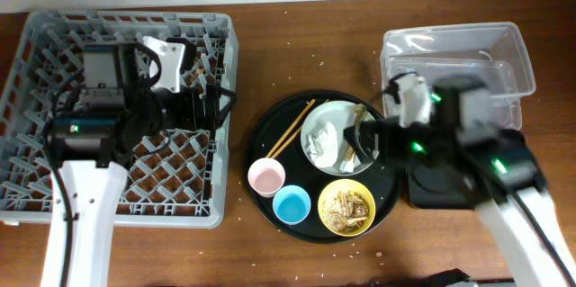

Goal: Sort waste into correct bins and load items into the dishwasher rack
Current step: 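Grasp the tissue and gold wrapper on the white plate with the right gripper, then move the right gripper over the clear plastic bin and release the waste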

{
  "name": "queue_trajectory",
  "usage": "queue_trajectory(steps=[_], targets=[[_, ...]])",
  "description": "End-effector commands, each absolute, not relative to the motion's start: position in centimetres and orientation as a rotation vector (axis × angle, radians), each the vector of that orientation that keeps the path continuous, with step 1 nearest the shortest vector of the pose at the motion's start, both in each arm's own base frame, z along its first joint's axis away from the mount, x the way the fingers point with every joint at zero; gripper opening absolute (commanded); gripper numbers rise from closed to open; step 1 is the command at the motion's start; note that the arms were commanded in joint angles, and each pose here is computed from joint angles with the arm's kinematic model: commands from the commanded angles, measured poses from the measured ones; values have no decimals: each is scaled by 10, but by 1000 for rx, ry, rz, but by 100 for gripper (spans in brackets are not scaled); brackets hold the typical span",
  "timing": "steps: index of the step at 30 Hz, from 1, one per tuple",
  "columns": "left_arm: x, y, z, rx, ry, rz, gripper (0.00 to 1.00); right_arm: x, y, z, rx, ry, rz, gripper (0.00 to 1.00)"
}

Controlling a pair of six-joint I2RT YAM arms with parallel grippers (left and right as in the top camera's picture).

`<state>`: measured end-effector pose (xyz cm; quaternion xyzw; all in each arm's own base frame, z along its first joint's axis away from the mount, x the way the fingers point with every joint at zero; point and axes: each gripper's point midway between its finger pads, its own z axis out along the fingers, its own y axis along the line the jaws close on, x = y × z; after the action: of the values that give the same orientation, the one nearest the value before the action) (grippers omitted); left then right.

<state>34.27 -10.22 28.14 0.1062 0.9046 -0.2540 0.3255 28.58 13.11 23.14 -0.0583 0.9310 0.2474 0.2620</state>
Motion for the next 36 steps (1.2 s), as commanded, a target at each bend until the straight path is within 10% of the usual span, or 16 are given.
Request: queue_trajectory(steps=[1,8,10,12,19,25,27,32,36], targets=[[343,-107,292,289,2345,-702,99,305,120,160,109,2788,569,81],[342,-107,291,289,2347,-703,99,316,122,27,255,3134,441,59],[342,-106,291,288,2350,-703,99,318,122,11,270,3159,434,19],[342,-106,291,288,2350,-703,99,328,119,39,267,3093,457,4],[342,-106,291,288,2350,-703,99,366,58,222,267,2567,341,4],[342,-106,291,288,2350,-703,99,427,-58,169,707,2455,98,4],[342,-106,291,288,2350,-703,99,437,-41,161,590,2498,327,79],[342,-106,291,288,2350,-703,99,391,40,221,220,2515,685,80],[342,-106,291,288,2350,-703,99,315,131,164,-7,2880,630,77]])
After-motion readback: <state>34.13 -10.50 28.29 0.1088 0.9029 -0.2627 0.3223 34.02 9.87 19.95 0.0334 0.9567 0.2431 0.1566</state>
